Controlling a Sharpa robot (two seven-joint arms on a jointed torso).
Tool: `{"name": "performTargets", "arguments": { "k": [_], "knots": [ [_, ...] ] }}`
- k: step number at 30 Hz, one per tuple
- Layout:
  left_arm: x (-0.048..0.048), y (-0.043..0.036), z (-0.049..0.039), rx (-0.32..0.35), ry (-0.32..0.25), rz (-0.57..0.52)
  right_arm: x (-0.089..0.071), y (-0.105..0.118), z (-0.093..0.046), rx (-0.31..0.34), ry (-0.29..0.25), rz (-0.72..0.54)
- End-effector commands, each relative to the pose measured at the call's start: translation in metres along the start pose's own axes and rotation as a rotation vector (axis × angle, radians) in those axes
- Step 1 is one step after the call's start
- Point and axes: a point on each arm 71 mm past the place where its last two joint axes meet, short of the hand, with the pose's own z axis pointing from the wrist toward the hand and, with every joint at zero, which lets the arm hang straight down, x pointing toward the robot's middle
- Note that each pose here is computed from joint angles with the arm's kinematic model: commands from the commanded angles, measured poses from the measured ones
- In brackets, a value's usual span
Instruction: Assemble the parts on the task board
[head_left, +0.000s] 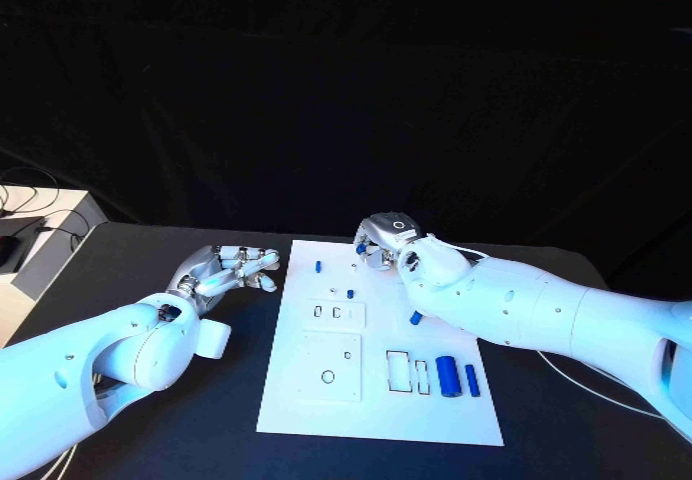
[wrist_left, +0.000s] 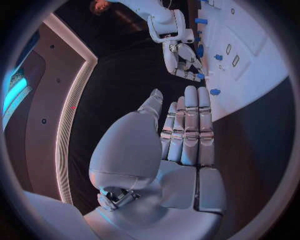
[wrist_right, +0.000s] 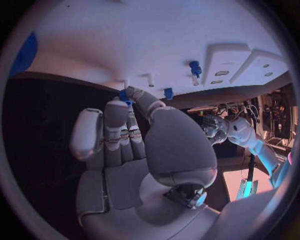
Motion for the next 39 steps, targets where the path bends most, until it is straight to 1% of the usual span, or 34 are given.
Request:
{"name": "performTargets", "arguments": {
  "k": [1, 21, 39],
  "knots": [
    [0.0027, -0.001, 0.0, 0.006, 0.023, -0.002, 0.0006, -0.0009, 0.0008, -0.003, 0.008, -0.019],
    [0.0031, -0.0007, 0.0006, 0.006, 0.024, -0.003, 0.0031, 0.0026, 0.0035, -0.015, 0.021, -0.019],
    [0.0016, -0.0004, 0.0006, 0.005, 0.02, -0.001, 0.0042, 0.0044, 0.0006, -0.028, 0.044, -0.015]
  ]
}}
